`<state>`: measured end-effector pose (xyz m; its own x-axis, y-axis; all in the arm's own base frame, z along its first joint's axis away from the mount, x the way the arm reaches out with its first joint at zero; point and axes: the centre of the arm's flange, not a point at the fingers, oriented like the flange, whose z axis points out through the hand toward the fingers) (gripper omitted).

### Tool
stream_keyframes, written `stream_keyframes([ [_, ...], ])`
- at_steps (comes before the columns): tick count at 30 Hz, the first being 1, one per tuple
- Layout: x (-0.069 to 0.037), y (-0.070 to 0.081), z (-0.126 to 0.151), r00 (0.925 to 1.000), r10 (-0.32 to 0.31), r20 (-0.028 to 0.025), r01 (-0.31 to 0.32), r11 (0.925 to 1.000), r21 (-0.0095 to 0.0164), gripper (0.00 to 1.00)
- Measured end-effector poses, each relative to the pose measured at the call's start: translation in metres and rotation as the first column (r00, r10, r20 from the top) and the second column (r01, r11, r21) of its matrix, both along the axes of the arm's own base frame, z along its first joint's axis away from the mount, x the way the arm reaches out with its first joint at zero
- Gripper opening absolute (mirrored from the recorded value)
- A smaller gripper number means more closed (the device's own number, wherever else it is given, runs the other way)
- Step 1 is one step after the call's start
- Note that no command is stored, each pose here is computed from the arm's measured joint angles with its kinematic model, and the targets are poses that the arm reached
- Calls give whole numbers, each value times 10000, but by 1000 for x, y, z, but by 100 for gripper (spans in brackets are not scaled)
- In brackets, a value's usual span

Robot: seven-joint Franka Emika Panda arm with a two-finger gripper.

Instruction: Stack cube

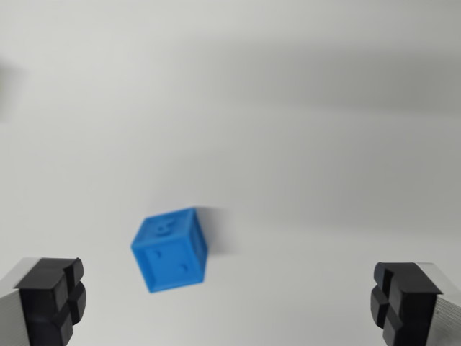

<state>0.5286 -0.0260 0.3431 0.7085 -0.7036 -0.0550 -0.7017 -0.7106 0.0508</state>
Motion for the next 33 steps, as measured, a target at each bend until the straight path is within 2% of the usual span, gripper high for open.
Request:
stream_keyframes([
  [8, -19, 7, -16, 9993, 362, 90, -362, 9993, 16, 100],
  [18, -46, 17, -37, 9962, 838, 225, -839, 9965, 24, 100],
  [33, -93, 35, -74, 9842, 1711, 453, -1713, 9852, 19, 100],
])
